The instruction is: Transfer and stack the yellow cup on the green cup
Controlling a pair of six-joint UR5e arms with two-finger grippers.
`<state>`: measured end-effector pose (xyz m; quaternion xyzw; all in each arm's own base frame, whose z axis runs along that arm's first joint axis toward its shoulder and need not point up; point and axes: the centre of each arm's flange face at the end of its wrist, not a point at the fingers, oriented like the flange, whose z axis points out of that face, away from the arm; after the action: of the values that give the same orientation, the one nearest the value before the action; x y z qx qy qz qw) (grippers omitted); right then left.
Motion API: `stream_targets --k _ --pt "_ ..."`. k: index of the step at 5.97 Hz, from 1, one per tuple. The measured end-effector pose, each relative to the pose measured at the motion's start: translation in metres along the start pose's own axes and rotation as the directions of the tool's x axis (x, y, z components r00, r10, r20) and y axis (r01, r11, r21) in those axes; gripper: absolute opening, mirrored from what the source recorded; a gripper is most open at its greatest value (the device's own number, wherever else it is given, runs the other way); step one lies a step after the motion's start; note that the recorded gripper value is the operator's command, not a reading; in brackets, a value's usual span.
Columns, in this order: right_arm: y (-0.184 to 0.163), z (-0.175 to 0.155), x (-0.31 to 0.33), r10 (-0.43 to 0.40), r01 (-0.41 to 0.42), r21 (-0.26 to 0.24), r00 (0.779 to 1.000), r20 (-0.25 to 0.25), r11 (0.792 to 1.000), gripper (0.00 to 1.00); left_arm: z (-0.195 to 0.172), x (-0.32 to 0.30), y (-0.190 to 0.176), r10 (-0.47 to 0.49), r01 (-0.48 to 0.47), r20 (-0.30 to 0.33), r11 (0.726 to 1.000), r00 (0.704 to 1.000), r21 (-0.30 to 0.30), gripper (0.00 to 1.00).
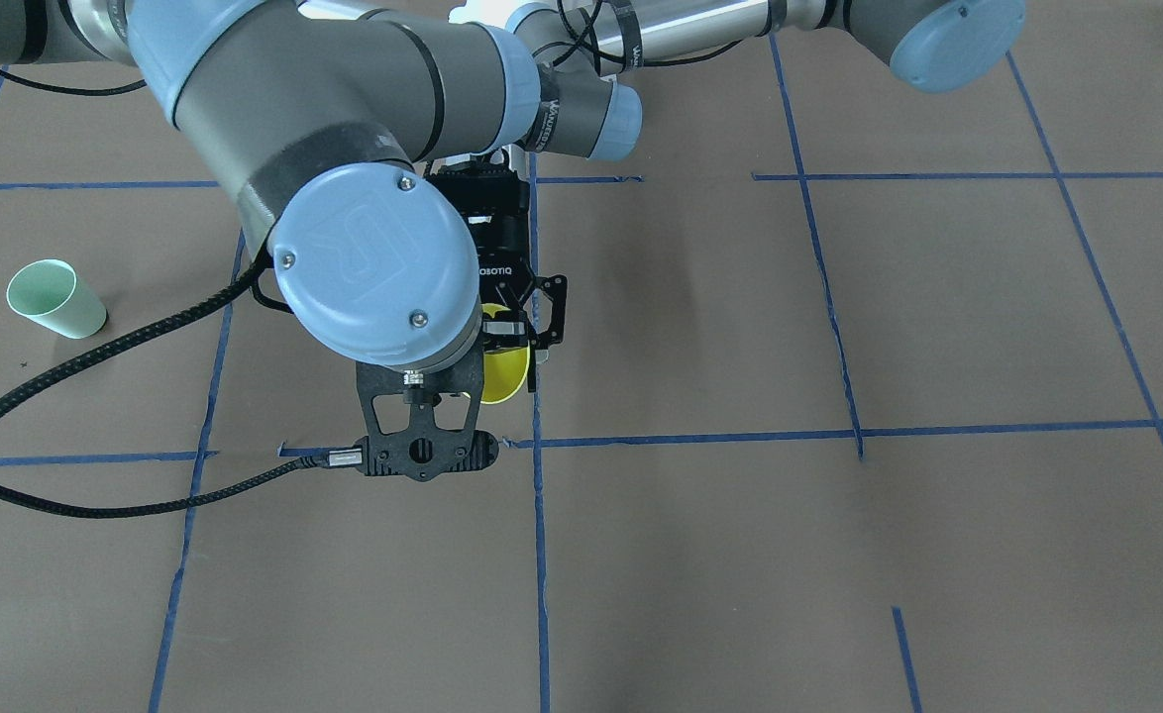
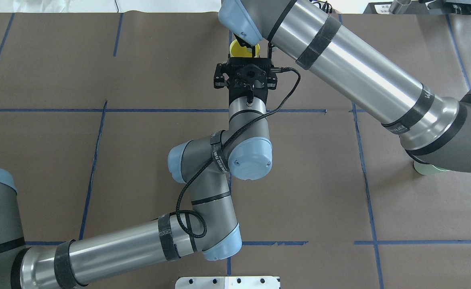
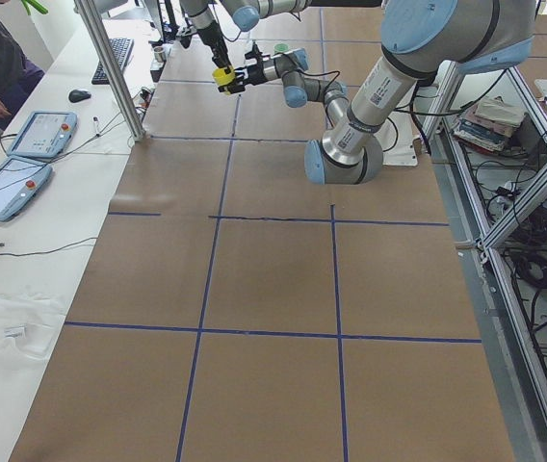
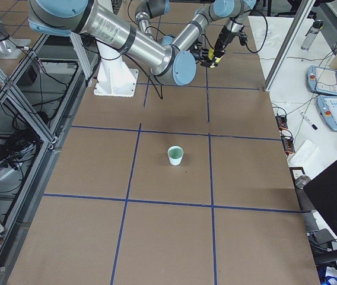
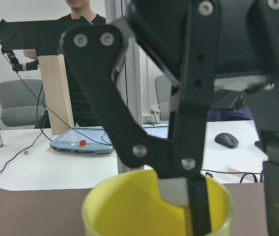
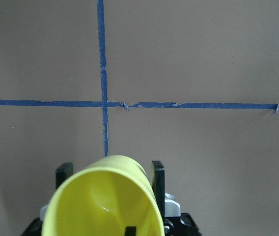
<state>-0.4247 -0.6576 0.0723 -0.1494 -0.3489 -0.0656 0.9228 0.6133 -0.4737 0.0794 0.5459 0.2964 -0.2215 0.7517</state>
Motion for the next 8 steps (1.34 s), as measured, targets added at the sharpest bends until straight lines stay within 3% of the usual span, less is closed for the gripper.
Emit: stream_targets --k 1,2,3,4,6,8 --pt "0.000 -0.001 -0.001 -0.001 0.001 0.002 1.000 0.000 1.000 0.04 0.000 0.000 0.000 0.000 0.000 0.000 1.000 1.000 0.000 0.39" --pt "0.001 -0.002 -0.002 -0.004 0.004 0.004 1.000 0.002 1.000 0.00 -0.001 0.000 0.000 0.001 -0.001 -0.001 1.000 1.000 0.000 0.41" --pt "0.001 -0.002 -0.001 -0.004 0.004 0.005 1.000 0.002 1.000 0.00 0.000 0.000 0.000 0.003 -0.003 -0.001 1.000 1.000 0.000 0.71" --pt "0.001 -0.002 -0.001 -0.003 0.003 0.006 1.000 0.002 1.000 0.00 0.000 0.000 -0.001 0.004 -0.004 -0.001 1.000 1.000 0.000 0.92" --pt "-0.001 -0.004 0.001 0.000 0.000 0.014 1.000 -0.010 1.000 0.00 0.001 -0.003 0.003 0.021 -0.021 0.002 1.000 1.000 -0.003 0.99" --pt "0.000 -0.013 0.004 0.005 -0.005 0.026 1.000 -0.004 1.000 0.00 0.002 -0.006 0.006 0.028 -0.028 0.004 1.000 1.000 -0.004 1.00"
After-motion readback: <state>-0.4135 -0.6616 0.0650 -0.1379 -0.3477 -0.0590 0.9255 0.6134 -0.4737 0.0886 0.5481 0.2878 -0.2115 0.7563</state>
